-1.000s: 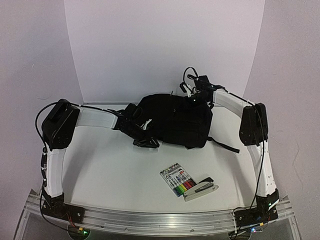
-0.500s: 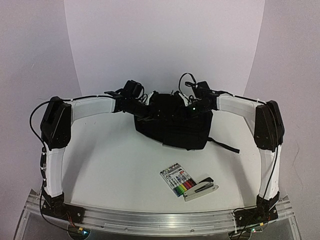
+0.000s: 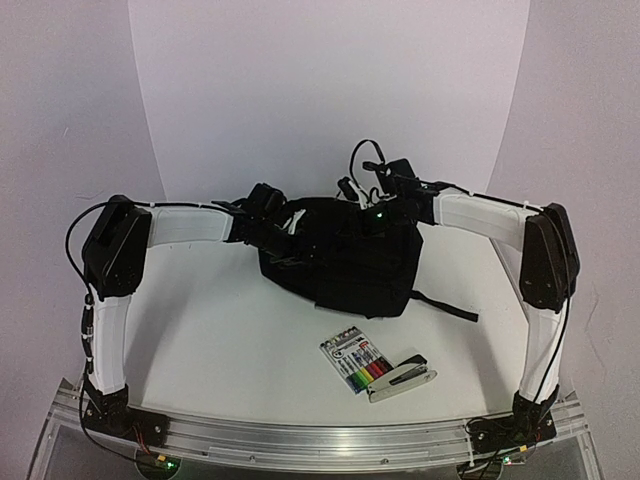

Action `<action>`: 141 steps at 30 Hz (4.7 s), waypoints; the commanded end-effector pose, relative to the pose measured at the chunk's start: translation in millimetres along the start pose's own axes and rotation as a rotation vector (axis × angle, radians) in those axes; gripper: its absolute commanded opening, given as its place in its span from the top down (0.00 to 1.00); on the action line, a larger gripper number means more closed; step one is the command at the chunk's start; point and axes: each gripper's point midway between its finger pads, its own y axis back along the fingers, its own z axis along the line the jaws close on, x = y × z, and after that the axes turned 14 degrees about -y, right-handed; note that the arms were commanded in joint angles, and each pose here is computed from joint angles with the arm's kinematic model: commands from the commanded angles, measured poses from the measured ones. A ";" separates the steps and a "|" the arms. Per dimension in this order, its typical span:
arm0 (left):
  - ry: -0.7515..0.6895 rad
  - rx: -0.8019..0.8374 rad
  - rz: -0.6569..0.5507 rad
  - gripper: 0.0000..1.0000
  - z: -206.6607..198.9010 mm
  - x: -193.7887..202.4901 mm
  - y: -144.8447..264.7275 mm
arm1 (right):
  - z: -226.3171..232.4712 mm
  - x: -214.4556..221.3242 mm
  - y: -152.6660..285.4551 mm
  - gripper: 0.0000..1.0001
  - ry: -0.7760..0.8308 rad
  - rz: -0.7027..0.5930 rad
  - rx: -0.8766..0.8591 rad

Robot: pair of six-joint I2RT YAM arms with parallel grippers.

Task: Pack the student bag
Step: Unzip the student bag at the center of the board, then move the stationery to the center of the board.

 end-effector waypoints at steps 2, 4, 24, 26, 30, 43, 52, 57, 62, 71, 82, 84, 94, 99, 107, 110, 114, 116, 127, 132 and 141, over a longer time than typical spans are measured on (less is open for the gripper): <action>-0.050 0.072 -0.089 0.32 -27.4 -27.1 8.5 | 59.8 -8.1 20.4 1.00 0.044 -0.054 -0.145; -0.043 0.081 -0.091 0.36 -29.1 -26.3 6.0 | 60.0 -7.5 20.4 1.00 0.042 -0.054 -0.146; 0.001 0.019 -0.009 0.95 -22.9 26.2 20.2 | -23.7 -48.6 36.1 1.00 0.023 -0.107 -0.009; -0.038 -0.012 -0.031 0.68 -27.3 14.4 25.6 | -24.3 -41.3 31.8 1.00 -0.003 -0.082 -0.027; -0.129 -0.100 -0.095 0.45 -32.1 -9.7 35.3 | -24.4 -36.1 28.8 1.00 -0.019 -0.067 -0.035; -0.237 -0.199 -0.146 0.33 -11.0 -63.1 4.4 | -26.1 -37.8 29.4 1.00 -0.023 -0.077 -0.020; -0.215 -0.147 -0.072 0.45 -14.4 -44.5 -18.5 | -28.0 -41.8 30.2 1.00 -0.018 -0.091 -0.003; -0.182 -0.158 -0.025 0.77 -9.8 -24.4 -16.7 | -29.3 -46.2 30.4 1.00 -0.010 -0.104 0.010; -0.169 -0.157 0.004 0.99 -12.3 -6.5 -7.5 | -41.3 -56.9 33.1 1.00 0.025 -0.145 0.086; -0.171 -0.176 0.069 1.00 -11.8 26.3 7.4 | -118.9 -100.3 33.8 1.00 0.105 -0.253 0.363; -0.157 -0.176 0.095 1.00 -11.2 39.2 10.6 | -171.0 -165.5 48.0 1.00 0.171 -0.402 0.546; -0.155 -0.175 0.095 1.00 -11.1 38.9 10.1 | -178.5 -176.4 50.5 1.00 0.182 -0.432 0.581; -0.130 -0.107 0.025 1.00 -23.6 8.0 -5.5 | -176.4 -202.6 41.4 1.00 0.213 -0.501 0.543; -0.084 -0.086 -0.017 0.97 -24.9 -9.6 -14.2 | -165.0 -196.7 53.4 0.85 0.232 -0.481 0.535; 0.129 -0.201 -0.009 0.70 14.1 -17.3 -0.7 | -148.5 -159.5 100.3 0.18 0.207 -0.399 0.515; 0.182 -0.225 -0.001 0.60 23.1 -15.2 3.8 | -124.7 -136.3 110.6 0.11 0.219 -0.330 0.441; 0.255 -0.268 0.014 0.55 35.6 -9.6 6.1 | -107.3 -96.4 112.6 0.09 0.151 -0.227 0.344; 0.290 -0.274 0.013 0.55 39.4 -9.6 8.5 | -107.8 -76.5 113.5 0.08 0.112 -0.177 0.338; 0.060 -0.112 0.026 0.37 -40.6 32.5 59.8 | -61.0 74.3 154.0 0.04 0.169 0.144 0.162; 0.138 -0.083 0.054 0.35 -60.3 79.5 68.4 | -46.5 131.6 152.4 0.04 0.228 0.266 0.118; 0.279 -0.042 0.176 0.35 -100.7 150.9 22.4 | -41.5 203.9 89.0 0.09 0.276 0.437 0.110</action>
